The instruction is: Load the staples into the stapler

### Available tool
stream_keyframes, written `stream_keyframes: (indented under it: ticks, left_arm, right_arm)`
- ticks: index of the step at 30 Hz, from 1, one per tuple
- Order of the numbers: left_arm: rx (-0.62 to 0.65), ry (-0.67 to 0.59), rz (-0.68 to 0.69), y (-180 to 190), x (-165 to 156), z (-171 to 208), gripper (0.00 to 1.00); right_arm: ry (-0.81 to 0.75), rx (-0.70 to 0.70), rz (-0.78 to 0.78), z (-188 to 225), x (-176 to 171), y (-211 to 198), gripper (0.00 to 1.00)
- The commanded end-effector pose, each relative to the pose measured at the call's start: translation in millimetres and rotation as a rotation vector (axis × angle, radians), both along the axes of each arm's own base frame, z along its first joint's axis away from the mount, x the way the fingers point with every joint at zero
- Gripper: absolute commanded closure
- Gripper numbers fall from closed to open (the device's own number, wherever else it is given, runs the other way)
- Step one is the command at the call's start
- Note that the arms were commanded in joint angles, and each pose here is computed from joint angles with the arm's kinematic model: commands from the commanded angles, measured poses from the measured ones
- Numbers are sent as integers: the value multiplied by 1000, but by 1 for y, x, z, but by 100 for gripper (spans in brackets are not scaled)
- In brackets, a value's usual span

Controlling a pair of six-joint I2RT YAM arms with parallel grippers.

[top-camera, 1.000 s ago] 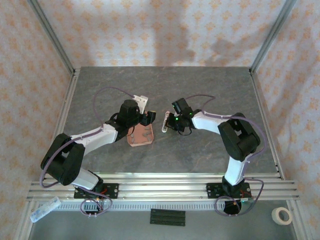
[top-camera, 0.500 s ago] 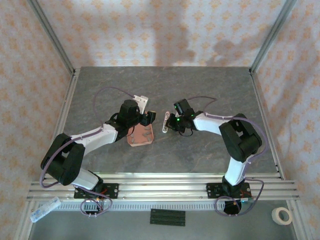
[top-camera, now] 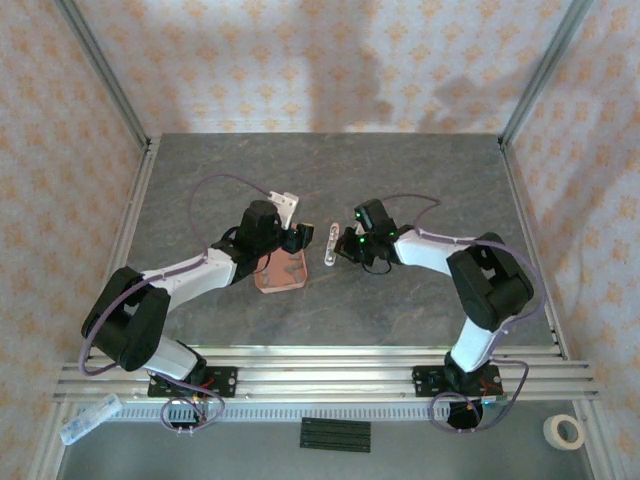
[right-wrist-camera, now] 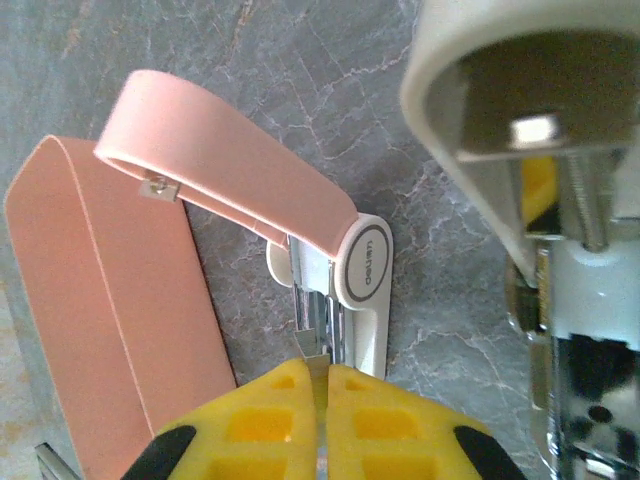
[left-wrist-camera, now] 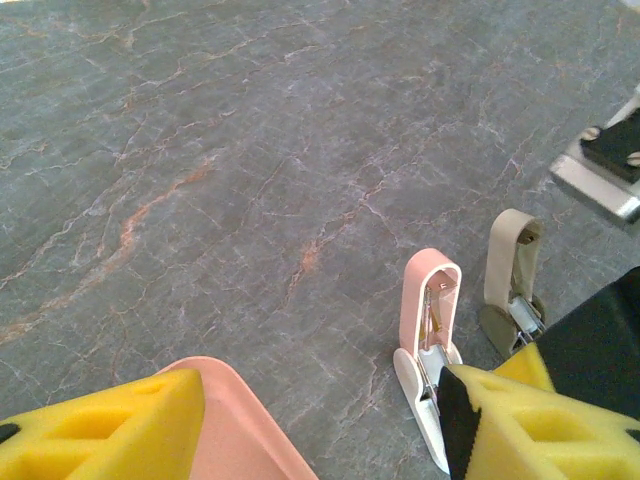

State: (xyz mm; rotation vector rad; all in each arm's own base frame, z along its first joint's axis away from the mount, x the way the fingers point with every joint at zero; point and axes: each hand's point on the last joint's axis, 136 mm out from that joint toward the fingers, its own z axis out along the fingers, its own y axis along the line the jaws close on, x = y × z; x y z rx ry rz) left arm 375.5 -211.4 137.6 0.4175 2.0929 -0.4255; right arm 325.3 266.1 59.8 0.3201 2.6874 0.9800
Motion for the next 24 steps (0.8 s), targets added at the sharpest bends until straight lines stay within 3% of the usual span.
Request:
stream_keyframes:
  ticks: [1,13,24]
  left_arm:
    - [-8,-28,-17,-7,3,10,36]
    - [4,-34,-53,-22,4,13,36]
    - [10,-30,-83,-40,7,11,36]
  right_arm:
    - [-54,26,-17,22,2,-11,92]
    - [20,-30,-57,12,-35,-85,91]
    - [140,-68,-38,-20,-53,-104,91]
